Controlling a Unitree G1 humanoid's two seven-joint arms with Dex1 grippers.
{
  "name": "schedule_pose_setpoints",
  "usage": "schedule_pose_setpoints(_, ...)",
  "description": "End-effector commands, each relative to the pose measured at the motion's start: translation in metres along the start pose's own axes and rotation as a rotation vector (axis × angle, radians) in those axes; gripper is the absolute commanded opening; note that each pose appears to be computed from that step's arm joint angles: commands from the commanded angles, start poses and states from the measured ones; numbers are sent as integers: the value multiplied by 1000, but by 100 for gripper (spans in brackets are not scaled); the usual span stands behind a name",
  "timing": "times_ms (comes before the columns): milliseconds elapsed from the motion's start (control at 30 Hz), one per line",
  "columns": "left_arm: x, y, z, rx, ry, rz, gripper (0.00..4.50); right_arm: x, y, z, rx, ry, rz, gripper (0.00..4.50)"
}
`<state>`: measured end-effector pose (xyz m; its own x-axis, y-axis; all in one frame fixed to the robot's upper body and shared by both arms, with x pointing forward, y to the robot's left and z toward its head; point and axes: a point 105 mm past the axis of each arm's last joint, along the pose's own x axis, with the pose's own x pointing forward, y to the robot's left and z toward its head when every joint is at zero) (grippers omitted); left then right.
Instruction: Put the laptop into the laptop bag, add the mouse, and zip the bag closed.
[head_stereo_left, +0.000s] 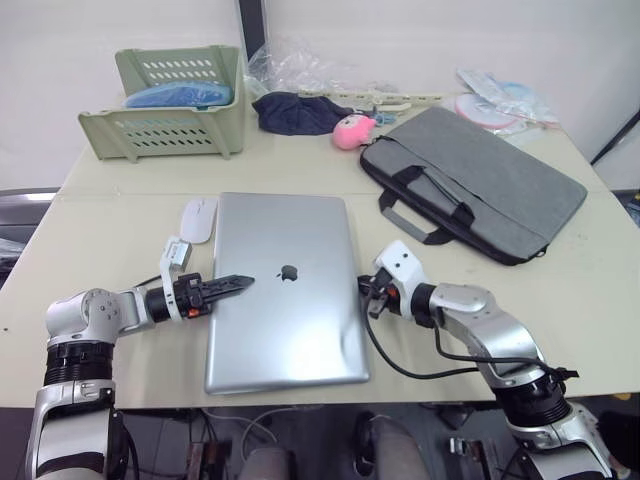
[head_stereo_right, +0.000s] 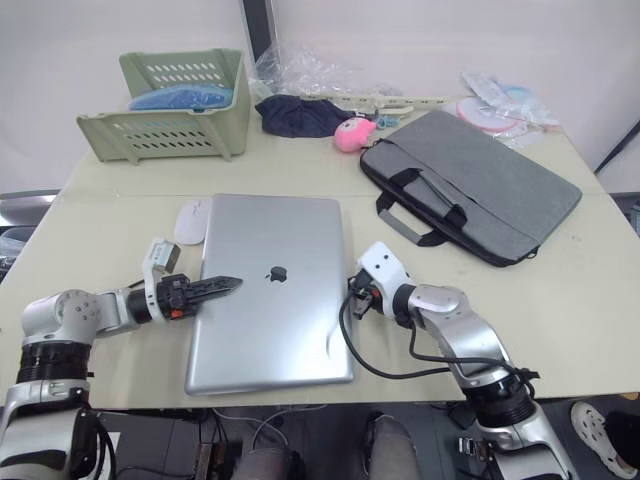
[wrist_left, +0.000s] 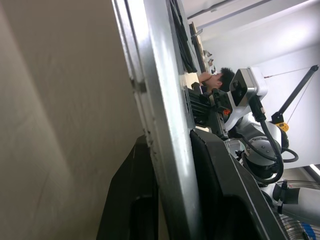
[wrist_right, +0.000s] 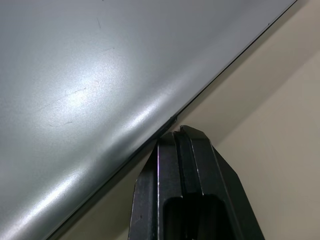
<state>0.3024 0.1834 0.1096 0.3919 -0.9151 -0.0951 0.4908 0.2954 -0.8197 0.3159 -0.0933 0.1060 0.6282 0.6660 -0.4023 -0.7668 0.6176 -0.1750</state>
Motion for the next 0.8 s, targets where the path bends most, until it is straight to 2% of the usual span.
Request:
schedule_pose_setpoints(33,9,-5,-6,60,46,31,51,-18,-6,20,-64,-42,-34,0)
schedule_pose_setpoints(100,6,-7,-8,77,43,35,51,-29,-14,28,-89,-52,-76,0)
schedule_pose_setpoints(167,1,-8,-11,78,33,39,51,-49,-30,47,-121,-79,-137,0)
schedule_pose_setpoints(267,-3,-12,-15,70,15,35,51,-73,-47,72,-142,-103,-209,91)
schedule_pose_setpoints(333,-3,-15,-17,71,7,34,51,-80,-50,78,-145,-104,-217,173)
schedule_pose_setpoints(433,-4,-16,-19,59,-26,53,51,-94,-75,98,-179,-120,-303,323)
schedule_pose_setpoints(467,-3,-18,-19,59,-32,51,51,-96,-83,101,-186,-123,-330,410)
schedule_pose_setpoints(533,-1,-20,-20,60,-39,48,51,-95,-93,101,-189,-124,-353,437)
schedule_pose_setpoints(633,2,-23,-19,67,-52,48,51,-93,-105,99,-209,-123,-371,437)
schedule_pose_setpoints(800,8,-27,-17,71,-87,43,51,-83,-150,96,-201,-144,-500,437)
